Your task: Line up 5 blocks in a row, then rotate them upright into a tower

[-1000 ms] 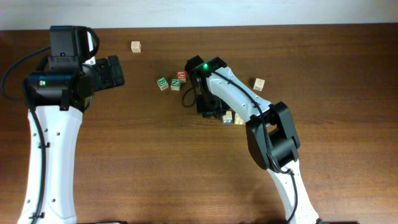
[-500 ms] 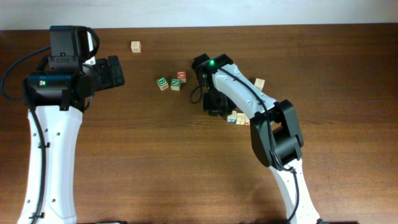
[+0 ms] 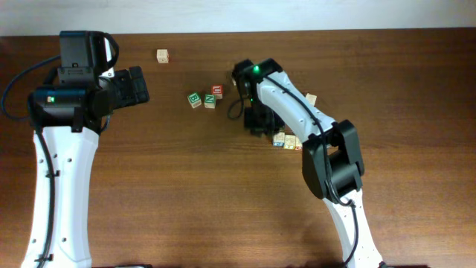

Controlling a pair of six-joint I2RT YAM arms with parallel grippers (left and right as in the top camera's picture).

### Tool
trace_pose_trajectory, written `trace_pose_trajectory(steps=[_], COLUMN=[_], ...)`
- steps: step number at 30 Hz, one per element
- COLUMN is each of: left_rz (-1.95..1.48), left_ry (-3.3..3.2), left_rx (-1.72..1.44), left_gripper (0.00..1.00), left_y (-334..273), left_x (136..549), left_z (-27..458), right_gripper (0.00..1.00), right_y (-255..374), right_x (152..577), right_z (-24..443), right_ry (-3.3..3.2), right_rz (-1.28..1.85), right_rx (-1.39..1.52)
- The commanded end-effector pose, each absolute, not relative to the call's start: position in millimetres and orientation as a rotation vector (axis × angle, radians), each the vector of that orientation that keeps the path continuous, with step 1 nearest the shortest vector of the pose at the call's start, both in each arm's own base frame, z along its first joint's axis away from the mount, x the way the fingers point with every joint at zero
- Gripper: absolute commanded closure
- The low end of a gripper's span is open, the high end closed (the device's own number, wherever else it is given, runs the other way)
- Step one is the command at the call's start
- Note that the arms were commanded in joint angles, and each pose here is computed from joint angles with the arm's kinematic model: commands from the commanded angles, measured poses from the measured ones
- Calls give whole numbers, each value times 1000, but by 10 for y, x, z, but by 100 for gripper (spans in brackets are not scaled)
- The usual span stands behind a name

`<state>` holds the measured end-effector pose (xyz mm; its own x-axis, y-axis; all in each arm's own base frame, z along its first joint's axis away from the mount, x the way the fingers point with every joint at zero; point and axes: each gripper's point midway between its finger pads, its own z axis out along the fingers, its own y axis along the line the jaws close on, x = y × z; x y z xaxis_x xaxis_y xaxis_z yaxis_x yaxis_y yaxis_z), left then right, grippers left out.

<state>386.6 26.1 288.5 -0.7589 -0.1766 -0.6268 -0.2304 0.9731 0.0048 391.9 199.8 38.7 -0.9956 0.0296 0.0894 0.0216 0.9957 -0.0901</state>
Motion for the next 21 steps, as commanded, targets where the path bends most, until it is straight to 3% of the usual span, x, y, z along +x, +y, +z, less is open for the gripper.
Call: trace_pose_trajectory(steps=[1, 7, 21], left_rz=[115, 115, 115], left_ry=[2437, 2437, 2437], left_rx=[-310, -310, -310], left_gripper=[1, 1, 1], left_y=[300, 300, 300], left_x=[3888, 3888, 3888], left_z=[2924, 2924, 2924], right_gripper=[69, 69, 63], right_y=[1985, 1626, 596], right_x=[4205, 4614, 5096], right_z=[959, 1453, 1323], right_ry=[-3183, -3324, -3377], right_rz=[7, -63, -7], right_rx=[-28, -69, -372])
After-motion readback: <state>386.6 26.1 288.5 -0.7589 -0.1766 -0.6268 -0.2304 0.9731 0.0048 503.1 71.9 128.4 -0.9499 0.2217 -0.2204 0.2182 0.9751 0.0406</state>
